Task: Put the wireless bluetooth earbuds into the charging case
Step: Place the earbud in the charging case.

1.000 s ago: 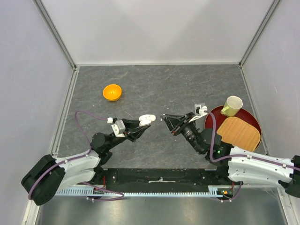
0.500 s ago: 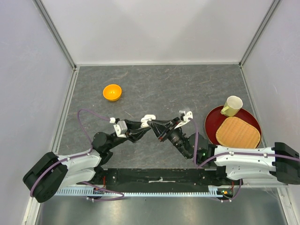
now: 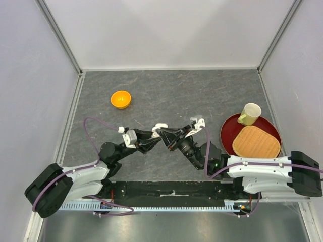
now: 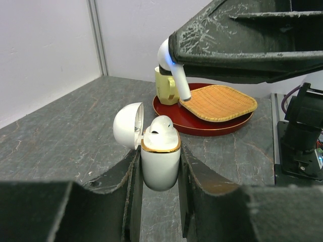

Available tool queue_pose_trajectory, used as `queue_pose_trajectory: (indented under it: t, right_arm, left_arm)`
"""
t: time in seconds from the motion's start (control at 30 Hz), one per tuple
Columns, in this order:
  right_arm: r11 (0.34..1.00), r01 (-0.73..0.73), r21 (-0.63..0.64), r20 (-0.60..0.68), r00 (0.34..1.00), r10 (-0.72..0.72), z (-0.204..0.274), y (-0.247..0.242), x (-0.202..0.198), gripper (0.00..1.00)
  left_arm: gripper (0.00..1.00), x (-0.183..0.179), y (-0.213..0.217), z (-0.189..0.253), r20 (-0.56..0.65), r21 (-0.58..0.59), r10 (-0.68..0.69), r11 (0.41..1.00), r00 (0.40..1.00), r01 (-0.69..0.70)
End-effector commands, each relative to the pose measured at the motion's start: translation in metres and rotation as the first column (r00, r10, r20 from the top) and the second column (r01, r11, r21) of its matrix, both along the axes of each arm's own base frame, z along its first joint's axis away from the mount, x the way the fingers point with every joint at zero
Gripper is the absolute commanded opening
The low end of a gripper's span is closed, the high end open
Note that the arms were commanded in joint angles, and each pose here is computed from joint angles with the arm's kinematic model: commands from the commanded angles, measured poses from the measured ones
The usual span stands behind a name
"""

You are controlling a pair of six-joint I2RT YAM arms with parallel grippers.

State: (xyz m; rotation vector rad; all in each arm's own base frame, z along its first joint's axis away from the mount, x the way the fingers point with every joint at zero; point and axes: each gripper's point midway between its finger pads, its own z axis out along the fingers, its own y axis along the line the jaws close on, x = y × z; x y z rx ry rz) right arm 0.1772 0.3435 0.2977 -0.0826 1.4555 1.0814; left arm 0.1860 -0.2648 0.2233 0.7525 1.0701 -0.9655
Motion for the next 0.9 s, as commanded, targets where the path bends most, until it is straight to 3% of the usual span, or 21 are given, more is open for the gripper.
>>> queue_pose_trajectory:
  t: [0.0,0.87]
  right_arm:
    - [0.998,0.010,0.068,-0.002,1.000,-0.010,0.019,0.003,0.001,0.00]
    - [0.999,0.037,0.021,-0.023,0.999,-0.037,-0.005,0.014,0.008,0.00]
  left_arm:
    - [0.02,-0.011,0.008,0.045,0.156,-0.124,0.001,0.992,0.988,0.019]
    - [0.02,-0.021,0.012,0.063,0.163,-0.199,-0.023,0.979,0.986,0.055]
